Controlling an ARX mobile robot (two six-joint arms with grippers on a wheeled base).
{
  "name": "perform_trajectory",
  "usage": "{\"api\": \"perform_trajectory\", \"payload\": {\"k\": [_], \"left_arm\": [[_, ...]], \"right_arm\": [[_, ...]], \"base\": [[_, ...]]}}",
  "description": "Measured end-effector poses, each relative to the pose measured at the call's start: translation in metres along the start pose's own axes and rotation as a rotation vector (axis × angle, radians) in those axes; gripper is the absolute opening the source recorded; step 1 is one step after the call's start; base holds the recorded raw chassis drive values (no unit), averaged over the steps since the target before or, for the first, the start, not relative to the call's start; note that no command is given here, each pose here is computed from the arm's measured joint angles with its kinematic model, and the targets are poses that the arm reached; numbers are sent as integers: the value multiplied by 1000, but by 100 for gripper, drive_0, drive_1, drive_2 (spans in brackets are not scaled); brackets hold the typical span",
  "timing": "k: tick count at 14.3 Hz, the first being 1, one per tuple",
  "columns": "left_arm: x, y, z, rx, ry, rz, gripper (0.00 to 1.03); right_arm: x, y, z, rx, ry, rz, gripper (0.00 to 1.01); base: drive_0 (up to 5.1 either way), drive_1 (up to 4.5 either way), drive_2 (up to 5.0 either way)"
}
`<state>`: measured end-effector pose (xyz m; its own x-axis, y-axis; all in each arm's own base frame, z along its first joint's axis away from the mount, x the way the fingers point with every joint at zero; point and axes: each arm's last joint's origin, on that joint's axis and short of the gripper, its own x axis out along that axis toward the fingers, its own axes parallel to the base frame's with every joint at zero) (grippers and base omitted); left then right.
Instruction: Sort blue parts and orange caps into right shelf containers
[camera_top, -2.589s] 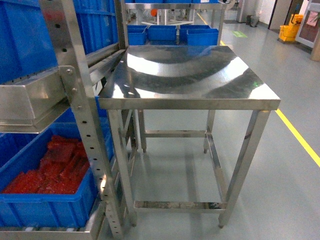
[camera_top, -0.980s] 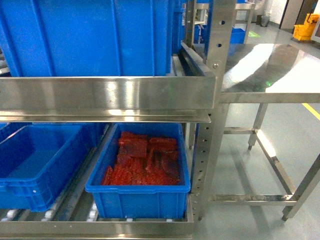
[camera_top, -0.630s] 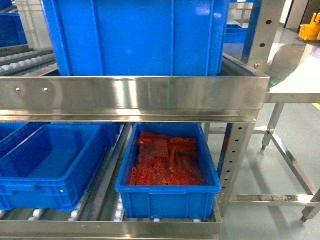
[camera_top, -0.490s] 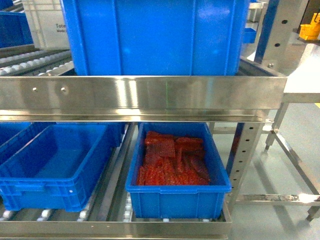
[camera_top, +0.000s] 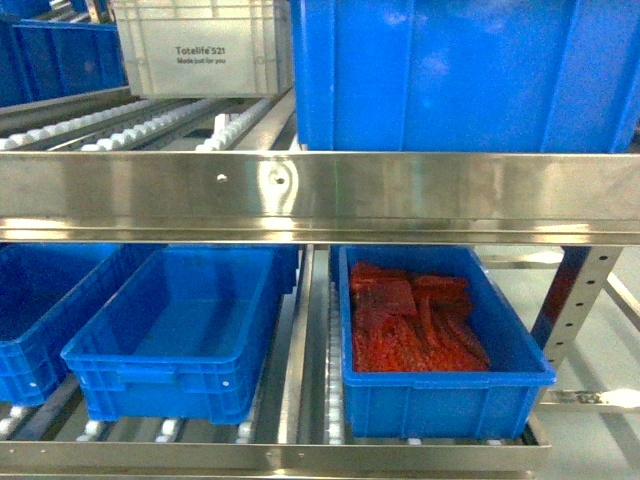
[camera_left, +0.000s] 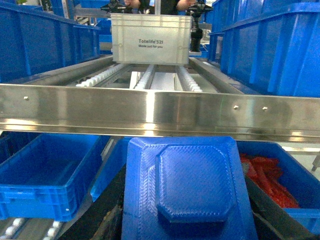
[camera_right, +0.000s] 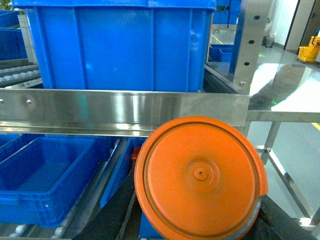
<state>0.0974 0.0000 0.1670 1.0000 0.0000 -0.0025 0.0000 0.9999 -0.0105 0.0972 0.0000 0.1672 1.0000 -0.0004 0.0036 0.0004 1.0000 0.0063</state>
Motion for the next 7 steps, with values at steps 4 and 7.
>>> {"api": "perform_trajectory", "payload": {"k": [4,7], "left_arm": [[0,0,0,0,2,0,44],[0,0,0,0,0,1,44]], "right_arm": [[0,0,0,0,2,0,42],[0,0,0,0,1,0,42]], "base": [[-503,243,243],[-503,243,243]]}}
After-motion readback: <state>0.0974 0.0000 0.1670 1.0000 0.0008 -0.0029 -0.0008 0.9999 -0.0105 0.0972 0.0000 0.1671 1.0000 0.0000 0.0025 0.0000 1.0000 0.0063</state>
